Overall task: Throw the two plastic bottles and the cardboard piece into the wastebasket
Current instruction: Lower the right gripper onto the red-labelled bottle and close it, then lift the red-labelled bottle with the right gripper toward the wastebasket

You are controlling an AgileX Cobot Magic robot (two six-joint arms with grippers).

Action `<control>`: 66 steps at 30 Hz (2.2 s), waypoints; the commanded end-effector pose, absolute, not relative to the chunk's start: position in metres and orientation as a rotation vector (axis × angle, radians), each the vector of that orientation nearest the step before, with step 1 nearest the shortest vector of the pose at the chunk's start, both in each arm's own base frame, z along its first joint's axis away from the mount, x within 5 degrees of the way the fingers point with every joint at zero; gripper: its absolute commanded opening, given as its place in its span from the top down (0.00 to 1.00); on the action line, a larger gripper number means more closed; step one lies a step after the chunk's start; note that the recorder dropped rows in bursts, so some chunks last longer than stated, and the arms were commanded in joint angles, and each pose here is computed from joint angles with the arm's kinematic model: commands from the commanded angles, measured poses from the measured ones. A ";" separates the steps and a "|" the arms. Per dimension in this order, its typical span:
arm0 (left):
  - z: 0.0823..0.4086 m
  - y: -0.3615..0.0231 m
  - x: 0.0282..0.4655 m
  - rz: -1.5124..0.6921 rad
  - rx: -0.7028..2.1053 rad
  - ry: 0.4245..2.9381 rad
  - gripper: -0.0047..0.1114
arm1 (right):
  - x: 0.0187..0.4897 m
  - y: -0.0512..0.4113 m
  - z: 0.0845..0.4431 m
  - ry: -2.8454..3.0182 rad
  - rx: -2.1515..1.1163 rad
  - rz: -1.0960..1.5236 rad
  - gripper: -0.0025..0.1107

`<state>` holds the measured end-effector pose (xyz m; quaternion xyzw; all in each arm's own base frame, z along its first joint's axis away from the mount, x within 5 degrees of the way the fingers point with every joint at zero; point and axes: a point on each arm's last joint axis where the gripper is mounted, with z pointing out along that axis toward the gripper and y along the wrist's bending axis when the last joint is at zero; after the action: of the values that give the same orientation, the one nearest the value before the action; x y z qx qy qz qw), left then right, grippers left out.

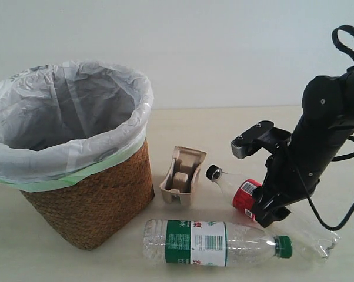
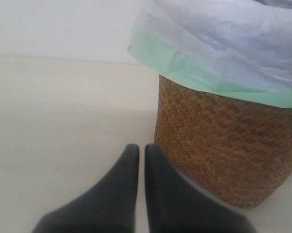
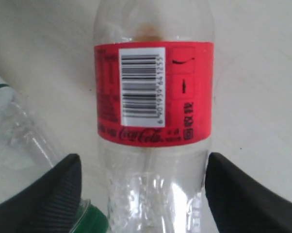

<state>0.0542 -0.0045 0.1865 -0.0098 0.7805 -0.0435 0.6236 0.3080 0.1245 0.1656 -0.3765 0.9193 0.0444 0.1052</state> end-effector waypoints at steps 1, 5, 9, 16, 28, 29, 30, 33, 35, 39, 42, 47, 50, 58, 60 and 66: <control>0.185 -0.004 0.054 -0.101 -0.027 1.792 0.93 | 0.311 0.126 0.160 2.707 -1.114 0.124 0.42; 0.185 -0.004 0.054 -0.101 -0.027 1.792 0.93 | 0.313 0.126 0.152 2.721 -1.100 0.123 0.42; 0.185 -0.004 0.054 -0.101 -0.027 1.792 0.93 | 0.315 0.127 0.150 2.713 -1.086 0.118 0.42; 0.185 -0.004 0.054 -0.101 -0.027 1.792 0.93 | 0.316 0.127 0.150 2.707 -1.078 0.111 0.42; 0.185 -0.004 0.054 -0.101 -0.027 1.792 0.93 | 0.318 0.127 0.135 2.752 -1.047 0.114 0.42; 0.185 -0.004 0.054 -0.101 -0.027 1.792 0.93 | 0.319 0.127 0.135 2.748 -1.046 0.114 0.43; 0.185 -0.004 0.054 -0.101 -0.027 1.792 0.93 | 0.319 0.127 0.135 2.747 -1.045 0.113 0.44; 0.185 -0.004 0.054 -0.101 -0.027 1.792 0.93 | 0.319 0.127 0.135 2.744 -1.050 0.106 0.59; 0.185 -0.004 0.054 -0.101 -0.027 1.792 0.93 | 0.319 0.127 0.135 2.743 -1.054 0.102 0.74; 0.185 -0.004 0.054 -0.101 -0.027 1.792 0.93 | 0.320 0.126 0.135 2.747 -1.026 0.090 0.98; 0.185 -0.004 0.054 -0.101 -0.027 1.792 0.93 | 0.320 0.123 0.135 2.770 -1.000 0.038 0.98; 0.185 -0.004 0.054 -0.101 -0.027 1.792 0.93 | 0.322 0.114 0.150 2.754 -0.899 -0.093 0.98; 0.185 -0.004 0.054 -0.101 -0.027 1.792 0.93 | 0.323 0.113 0.178 2.662 -0.799 -0.081 0.98; 0.185 -0.004 0.054 -0.101 -0.027 1.792 0.93 | 0.300 0.108 0.285 2.330 -0.361 0.136 0.98; 0.185 -0.004 0.054 -0.101 -0.027 1.792 0.93 | 0.291 0.105 0.303 2.284 -0.262 0.200 0.98; 0.185 -0.004 0.054 -0.101 -0.027 1.792 0.93 | 0.280 0.107 0.322 2.234 -0.165 0.338 0.98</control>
<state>0.0542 -0.0045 0.1865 -0.0098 0.7805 -0.0435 0.6236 0.2822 0.1052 0.3168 -0.0786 0.8973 0.1124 0.4196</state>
